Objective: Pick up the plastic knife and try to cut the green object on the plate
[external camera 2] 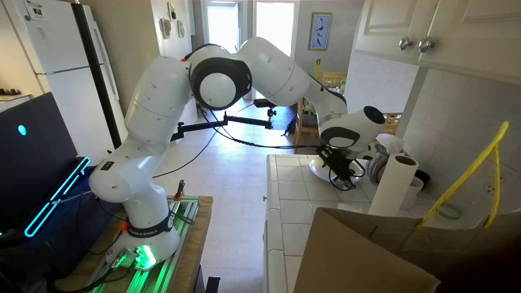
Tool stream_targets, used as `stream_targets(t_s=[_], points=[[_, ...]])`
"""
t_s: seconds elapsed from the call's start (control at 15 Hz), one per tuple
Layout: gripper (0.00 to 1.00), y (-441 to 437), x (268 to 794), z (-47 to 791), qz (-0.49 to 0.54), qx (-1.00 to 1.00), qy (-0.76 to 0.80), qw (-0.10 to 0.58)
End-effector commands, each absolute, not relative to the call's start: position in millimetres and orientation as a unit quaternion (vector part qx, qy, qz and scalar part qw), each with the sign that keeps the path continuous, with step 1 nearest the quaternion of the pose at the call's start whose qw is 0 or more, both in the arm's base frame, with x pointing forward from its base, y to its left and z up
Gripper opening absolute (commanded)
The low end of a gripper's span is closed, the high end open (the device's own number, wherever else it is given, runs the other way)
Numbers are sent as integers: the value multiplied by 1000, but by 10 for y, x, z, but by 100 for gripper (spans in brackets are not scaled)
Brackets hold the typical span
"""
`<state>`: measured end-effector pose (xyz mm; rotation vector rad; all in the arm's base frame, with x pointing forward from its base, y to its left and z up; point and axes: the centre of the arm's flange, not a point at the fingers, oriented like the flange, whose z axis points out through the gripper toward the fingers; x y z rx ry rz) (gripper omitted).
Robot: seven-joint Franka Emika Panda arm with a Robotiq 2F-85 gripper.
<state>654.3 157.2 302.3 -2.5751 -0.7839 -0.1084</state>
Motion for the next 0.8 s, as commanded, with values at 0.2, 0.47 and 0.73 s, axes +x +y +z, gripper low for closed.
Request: stream_targets(t_s=[0.2, 0.47, 0.73], points=[[65, 1484, 6483, 2994, -29, -932, -271, 240], [50, 1465, 6483, 2987, -26, -933, -268, 240], [45, 1470, 6479, 2986, -24, -933, -268, 238]])
